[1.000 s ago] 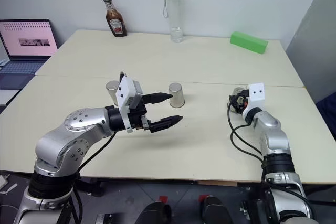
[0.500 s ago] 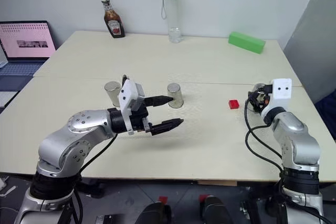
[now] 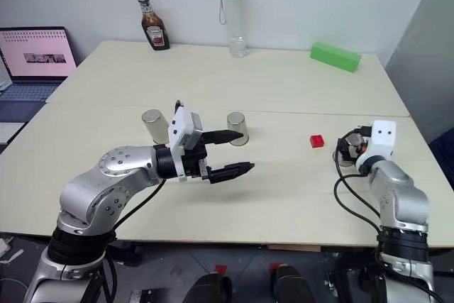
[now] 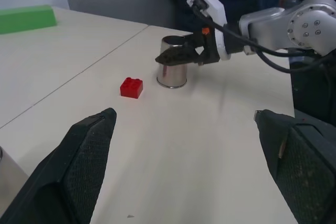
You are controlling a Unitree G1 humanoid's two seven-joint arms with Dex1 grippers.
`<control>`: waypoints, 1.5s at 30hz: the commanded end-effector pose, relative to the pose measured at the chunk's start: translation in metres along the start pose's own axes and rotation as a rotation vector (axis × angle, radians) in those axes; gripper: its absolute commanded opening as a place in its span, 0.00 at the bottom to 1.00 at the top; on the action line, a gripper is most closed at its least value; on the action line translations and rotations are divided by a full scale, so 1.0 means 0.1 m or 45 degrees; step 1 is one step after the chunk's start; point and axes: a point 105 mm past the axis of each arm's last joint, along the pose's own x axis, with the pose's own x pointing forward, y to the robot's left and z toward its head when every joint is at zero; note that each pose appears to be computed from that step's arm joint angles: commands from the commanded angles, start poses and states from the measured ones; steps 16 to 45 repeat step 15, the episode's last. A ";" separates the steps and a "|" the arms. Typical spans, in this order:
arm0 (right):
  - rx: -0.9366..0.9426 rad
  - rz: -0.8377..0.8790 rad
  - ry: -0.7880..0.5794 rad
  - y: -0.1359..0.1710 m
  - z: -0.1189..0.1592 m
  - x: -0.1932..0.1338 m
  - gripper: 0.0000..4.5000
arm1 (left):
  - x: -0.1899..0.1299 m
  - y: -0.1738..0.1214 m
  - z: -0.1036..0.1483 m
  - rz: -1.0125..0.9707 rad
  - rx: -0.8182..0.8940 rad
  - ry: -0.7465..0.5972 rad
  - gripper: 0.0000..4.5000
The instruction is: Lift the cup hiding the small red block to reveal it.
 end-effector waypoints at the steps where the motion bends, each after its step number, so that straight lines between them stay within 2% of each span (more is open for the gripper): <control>1: -0.137 0.090 -0.053 0.02 0.32 -0.29 1.00 | -0.05 -0.02 0.05 0.003 0.038 -0.014 1.00; 7: -0.220 0.308 0.085 0.17 0.37 -0.71 1.00 | -0.17 0.10 -0.02 0.071 0.052 0.053 1.00; 13: -0.155 0.406 0.187 0.32 0.22 -0.85 1.00 | -0.22 0.19 -0.07 0.109 0.072 0.111 1.00; 45: -0.126 0.424 0.200 0.37 0.18 -0.87 1.00 | -0.22 0.21 -0.07 0.112 0.074 0.116 1.00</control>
